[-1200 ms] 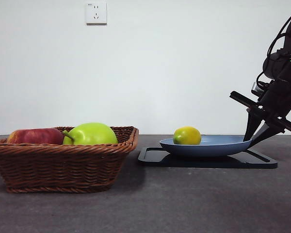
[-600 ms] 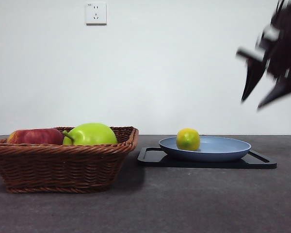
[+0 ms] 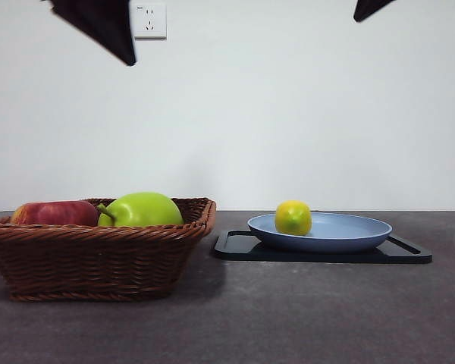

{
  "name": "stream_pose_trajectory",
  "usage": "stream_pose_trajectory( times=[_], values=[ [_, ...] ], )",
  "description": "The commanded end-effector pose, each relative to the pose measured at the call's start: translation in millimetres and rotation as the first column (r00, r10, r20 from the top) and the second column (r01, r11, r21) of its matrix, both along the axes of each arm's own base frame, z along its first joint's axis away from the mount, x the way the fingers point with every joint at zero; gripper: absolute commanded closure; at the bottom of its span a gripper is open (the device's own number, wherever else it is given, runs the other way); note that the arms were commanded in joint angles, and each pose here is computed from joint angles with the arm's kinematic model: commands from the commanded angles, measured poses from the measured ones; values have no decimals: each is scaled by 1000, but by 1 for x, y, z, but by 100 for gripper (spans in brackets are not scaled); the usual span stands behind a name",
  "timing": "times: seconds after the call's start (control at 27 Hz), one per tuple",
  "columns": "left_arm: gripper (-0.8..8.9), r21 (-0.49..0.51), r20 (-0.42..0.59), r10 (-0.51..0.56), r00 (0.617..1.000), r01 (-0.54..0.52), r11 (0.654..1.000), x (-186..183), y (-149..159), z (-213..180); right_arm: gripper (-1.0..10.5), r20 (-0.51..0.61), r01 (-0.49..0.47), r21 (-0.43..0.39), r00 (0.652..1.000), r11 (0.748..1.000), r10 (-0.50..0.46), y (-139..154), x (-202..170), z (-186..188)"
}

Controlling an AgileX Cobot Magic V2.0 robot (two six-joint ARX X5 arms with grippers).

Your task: Take the lemon from the basket,put the lemon in the plate,hand out the plate

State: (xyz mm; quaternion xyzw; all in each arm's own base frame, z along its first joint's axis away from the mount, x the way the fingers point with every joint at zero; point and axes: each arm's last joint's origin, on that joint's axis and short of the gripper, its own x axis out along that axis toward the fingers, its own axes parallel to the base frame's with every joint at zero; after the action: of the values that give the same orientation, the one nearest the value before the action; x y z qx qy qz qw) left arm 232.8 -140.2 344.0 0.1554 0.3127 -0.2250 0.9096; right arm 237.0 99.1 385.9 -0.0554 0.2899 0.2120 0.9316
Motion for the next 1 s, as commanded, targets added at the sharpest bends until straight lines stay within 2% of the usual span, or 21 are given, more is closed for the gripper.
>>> stream_pose_trajectory(
  times=[0.04,0.26,0.41,0.52,0.67,1.0],
  values=[
    [808,-61,108,11,994,-5,998,-17,16,10,944,80,-19,20,997,1000,17,0,-15,2],
    [808,-175,275,107,956,-60,983,-78,66,5,944,232,-32,87,973,996,11,-20,-62,-27],
    [808,-251,340,154,928,-68,966,-118,88,-21,944,333,-43,130,943,991,-3,-34,-94,-61],
    [808,-308,346,186,920,-76,948,-135,96,-35,944,380,-42,149,925,988,-18,-40,-106,-78],
    [808,-375,363,218,906,-72,924,-151,104,-47,944,403,-33,158,915,987,-34,-45,-119,-96],
    [807,-370,352,216,911,-76,926,-157,107,-50,943,360,-17,186,932,982,-52,-45,-118,-102]
  ],
)
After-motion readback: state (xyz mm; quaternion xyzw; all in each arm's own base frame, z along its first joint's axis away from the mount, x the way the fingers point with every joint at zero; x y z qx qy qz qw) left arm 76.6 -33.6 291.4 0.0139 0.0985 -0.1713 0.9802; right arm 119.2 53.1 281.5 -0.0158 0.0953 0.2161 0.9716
